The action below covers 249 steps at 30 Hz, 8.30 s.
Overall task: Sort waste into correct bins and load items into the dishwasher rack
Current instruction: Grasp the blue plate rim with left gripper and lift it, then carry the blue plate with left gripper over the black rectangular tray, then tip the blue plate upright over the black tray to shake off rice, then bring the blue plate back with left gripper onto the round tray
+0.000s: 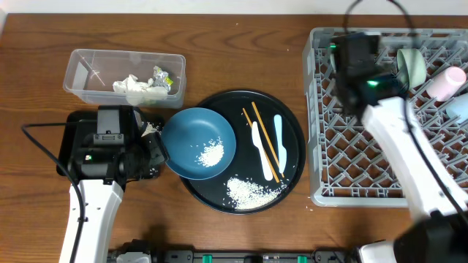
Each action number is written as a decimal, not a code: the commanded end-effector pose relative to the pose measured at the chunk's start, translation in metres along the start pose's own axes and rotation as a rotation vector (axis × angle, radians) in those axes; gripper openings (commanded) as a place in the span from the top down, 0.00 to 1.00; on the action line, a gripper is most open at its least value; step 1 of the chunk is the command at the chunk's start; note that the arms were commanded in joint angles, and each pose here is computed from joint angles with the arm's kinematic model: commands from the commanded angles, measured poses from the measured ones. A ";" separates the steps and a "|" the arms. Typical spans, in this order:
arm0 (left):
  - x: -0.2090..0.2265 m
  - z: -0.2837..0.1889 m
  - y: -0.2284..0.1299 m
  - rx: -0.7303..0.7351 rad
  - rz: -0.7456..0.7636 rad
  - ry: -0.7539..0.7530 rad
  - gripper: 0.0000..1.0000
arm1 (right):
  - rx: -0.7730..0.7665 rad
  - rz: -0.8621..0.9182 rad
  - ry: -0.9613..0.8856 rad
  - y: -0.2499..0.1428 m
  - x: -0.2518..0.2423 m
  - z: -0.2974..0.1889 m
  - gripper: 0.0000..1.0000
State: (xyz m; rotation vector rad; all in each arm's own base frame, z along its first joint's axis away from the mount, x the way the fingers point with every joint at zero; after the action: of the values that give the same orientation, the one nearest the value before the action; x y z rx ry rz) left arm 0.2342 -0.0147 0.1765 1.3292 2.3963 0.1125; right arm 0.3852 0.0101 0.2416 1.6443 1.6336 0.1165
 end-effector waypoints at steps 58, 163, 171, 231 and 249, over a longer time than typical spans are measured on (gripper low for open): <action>-0.126 0.087 -0.106 0.157 0.773 0.025 0.94 | 0.284 0.205 0.499 -0.065 -0.044 -0.010 0.14; 0.054 -0.057 0.146 0.036 -0.433 -1.164 0.94 | 0.309 0.189 0.458 -0.071 -0.048 -0.009 0.14; 0.051 -0.058 0.145 0.021 -0.390 -1.173 0.94 | 0.303 0.181 0.459 -0.070 -0.048 -0.009 0.14; -0.003 -0.091 0.144 -0.153 -0.142 -1.041 0.94 | 0.316 0.179 0.461 -0.072 -0.048 -0.009 0.14; -0.122 -0.038 0.045 -0.067 0.257 -0.681 0.94 | 0.316 0.179 0.461 -0.072 -0.048 -0.010 0.14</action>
State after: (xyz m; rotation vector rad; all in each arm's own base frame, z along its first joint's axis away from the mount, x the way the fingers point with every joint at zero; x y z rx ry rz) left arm 0.3087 -0.0765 0.2628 1.2418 1.6337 -0.3608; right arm 0.3156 -0.0365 0.2214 2.1427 1.9240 0.3586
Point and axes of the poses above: each gripper's point midway between its finger pads, its own z axis out along the fingers, its own x axis along the line the jaws close on, y = z × x, the point moved 4 cm from there along -z, back along the fingers, and after that the axes turned 8 degrees about -z, right-handed, at the moved point
